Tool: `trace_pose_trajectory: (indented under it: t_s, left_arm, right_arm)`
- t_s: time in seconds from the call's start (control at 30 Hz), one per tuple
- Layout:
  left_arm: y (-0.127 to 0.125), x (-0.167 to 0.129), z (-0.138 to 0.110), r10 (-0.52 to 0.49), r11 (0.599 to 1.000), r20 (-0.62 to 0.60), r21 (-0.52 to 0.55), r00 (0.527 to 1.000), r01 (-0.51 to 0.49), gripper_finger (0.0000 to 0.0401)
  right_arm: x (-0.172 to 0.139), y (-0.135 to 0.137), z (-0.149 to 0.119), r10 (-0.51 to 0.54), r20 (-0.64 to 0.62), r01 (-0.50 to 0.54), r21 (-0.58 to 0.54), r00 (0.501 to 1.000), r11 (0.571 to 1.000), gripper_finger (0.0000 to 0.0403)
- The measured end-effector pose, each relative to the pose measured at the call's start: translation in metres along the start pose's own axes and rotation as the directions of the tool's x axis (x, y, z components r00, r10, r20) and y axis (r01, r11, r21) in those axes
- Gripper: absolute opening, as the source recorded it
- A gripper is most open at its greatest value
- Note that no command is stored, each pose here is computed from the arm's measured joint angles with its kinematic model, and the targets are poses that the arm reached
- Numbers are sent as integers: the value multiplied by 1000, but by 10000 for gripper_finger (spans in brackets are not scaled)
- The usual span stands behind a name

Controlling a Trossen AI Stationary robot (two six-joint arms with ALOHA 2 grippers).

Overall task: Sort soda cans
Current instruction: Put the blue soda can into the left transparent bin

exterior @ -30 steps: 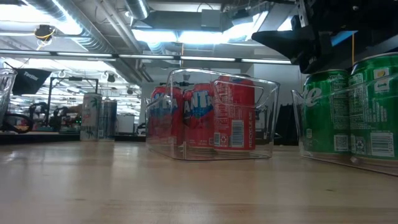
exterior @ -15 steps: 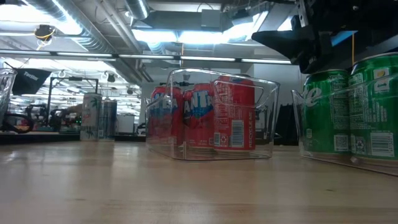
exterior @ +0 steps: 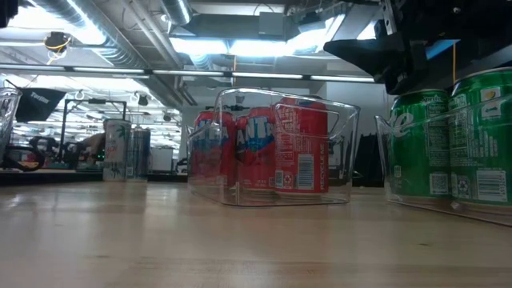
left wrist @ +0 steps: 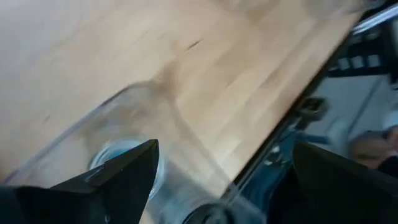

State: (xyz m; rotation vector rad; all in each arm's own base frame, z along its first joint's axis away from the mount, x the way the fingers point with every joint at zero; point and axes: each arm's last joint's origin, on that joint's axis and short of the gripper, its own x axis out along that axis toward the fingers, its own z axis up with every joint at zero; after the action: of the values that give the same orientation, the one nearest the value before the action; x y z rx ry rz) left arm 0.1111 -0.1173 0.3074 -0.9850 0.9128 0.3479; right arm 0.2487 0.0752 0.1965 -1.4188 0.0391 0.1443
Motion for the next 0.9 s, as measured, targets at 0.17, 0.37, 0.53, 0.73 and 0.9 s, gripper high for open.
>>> trace_pose_trajectory:
  t_s: [0.17, 0.37, 0.53, 0.73, 0.9]
  left_arm:
    - [-7, -4, 11, -114, 991, 175, 90, 978, 99, 355]
    - [-17, -5, 34, -148, 978, 483, 203, 863, 54, 355]
    - [-19, -6, 55, -87, 983, 712, 174, 697, -55, 355]
    - [-17, -10, 75, 32, 971, 876, 86, 482, -222, 355]
    - [-12, -12, 89, 131, 940, 926, -2, 355, -340, 355]
  right_arm:
    - [0, 0, 0, 0, 0, 0, 0, 1000, 1000, 376]
    - [0, 0, 0, 0, 0, 0, 4, 1000, 1000, 376]
    - [0, 0, 0, 0, 0, 0, 4, 1000, 1000, 376]
    - [0, 0, 0, 0, 0, 0, 5, 1000, 1000, 376]
    - [0, 0, 0, 1, 0, -1, 4, 1000, 1000, 376]
